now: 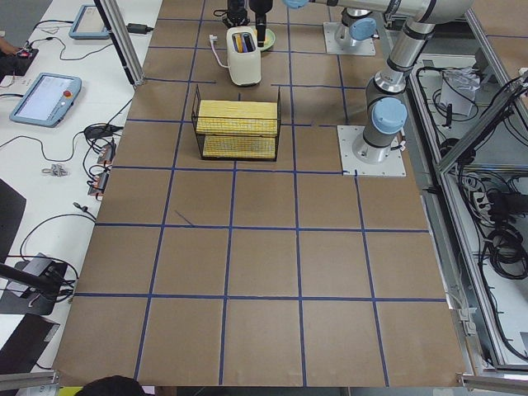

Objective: Press toaster with right arm
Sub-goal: 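Release the lever and lift the right gripper away from the toaster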

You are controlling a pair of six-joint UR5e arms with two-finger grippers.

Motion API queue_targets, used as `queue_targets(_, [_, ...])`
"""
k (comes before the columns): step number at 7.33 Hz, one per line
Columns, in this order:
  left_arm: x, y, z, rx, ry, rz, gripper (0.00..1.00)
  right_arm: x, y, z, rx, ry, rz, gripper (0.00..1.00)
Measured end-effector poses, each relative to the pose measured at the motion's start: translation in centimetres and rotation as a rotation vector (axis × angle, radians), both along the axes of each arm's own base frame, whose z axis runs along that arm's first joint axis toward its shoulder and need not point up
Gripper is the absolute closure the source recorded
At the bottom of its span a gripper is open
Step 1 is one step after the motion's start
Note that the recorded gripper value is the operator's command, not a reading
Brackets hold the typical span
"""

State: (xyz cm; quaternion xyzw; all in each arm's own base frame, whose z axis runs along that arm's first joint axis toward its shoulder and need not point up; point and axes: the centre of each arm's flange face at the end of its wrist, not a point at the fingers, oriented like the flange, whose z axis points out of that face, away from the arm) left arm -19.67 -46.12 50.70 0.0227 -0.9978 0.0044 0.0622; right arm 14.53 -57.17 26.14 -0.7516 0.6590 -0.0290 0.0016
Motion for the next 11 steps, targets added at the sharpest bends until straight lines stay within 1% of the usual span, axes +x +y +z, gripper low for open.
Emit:
queue_targets(2, [0.0,0.0,0.0,0.0,0.0,0.0,0.0,0.0,0.2,-0.1,0.002,0.001,-0.003,0.95])
queue_targets(4, [0.0,0.0,0.0,-0.001,0.0,0.0,0.0,0.0,0.1,0.8,-0.016,0.002,-0.007,0.95])
queue_targets(6, [0.0,0.0,0.0,0.0,0.0,0.0,0.0,0.0,-0.2,4.1,-0.053,0.004,-0.017,0.95])
queue_targets(7, [0.0,0.0,0.0,0.0,0.0,0.0,0.0,0.0,-0.3,6.2,-0.061,0.003,-0.034,0.95])
queue_targets(8, [0.0,0.0,0.0,0.0,0.0,0.0,0.0,0.1,-0.3,8.2,-0.074,-0.002,-0.073,0.93])
queue_targets(9, [0.0,0.0,0.0,0.0,0.0,0.0,0.0,0.2,0.2,10.1,-0.081,-0.007,-0.151,0.93])
queue_targets(10, [0.0,0.0,0.0,-0.001,0.0,0.0,0.0,0.4,1.2,11.8,-0.078,-0.011,-0.258,0.92])
queue_targets(11, [0.0,0.0,0.0,-0.001,0.0,0.0,0.0,0.5,2.1,13.6,-0.077,-0.013,-0.386,0.88])
